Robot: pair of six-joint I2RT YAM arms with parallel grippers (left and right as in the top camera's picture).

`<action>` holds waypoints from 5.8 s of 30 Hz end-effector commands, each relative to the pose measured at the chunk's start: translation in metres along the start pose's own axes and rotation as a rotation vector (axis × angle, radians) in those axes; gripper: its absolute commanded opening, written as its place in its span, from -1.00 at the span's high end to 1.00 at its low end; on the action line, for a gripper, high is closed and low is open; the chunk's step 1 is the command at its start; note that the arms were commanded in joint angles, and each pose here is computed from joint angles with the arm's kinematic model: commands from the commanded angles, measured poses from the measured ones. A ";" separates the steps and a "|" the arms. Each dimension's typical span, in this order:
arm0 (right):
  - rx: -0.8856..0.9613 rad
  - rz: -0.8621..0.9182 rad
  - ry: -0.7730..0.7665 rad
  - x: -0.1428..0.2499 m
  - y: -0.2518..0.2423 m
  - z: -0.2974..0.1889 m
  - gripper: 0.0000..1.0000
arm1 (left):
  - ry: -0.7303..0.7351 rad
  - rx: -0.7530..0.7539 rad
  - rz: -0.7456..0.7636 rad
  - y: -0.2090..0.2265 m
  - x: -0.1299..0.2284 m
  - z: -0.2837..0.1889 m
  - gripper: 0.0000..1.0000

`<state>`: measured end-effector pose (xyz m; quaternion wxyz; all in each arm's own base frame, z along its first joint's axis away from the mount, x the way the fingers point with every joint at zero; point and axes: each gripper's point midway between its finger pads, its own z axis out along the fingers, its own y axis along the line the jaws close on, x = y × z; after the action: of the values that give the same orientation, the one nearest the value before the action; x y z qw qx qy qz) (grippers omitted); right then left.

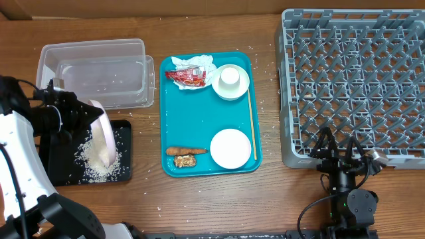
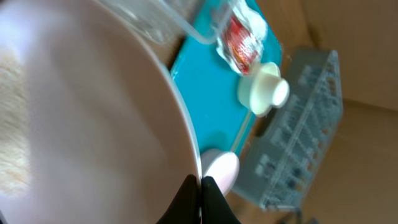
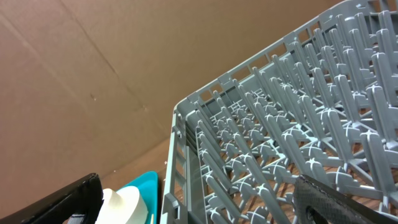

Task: Sort waste into correct bins and load items into the dishwasher
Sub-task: 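Tilt the plate with the left gripper to dump rice onto the black tray, then carry the emptied plate back and set it on the teal tray, then move the left gripper to the red wrapper and grasp it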

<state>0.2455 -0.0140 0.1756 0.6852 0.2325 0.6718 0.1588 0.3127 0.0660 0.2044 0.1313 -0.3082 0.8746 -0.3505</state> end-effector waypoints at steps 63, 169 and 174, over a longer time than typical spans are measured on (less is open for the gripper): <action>-0.007 -0.010 0.000 0.002 0.000 0.000 -1.00 | -0.048 0.126 0.067 -0.019 0.027 -0.041 0.92; -0.007 -0.010 0.000 0.002 0.000 0.000 -1.00 | -0.318 -0.477 0.687 -0.183 0.020 0.204 -0.75; -0.007 -0.010 0.000 0.002 0.000 0.000 -1.00 | -0.363 -0.454 0.748 -0.186 -0.009 0.225 -0.73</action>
<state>0.2455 -0.0140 0.1757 0.6853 0.2325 0.6716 0.1588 0.4879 -0.1575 0.1819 0.3205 -0.0704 0.9439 -0.0378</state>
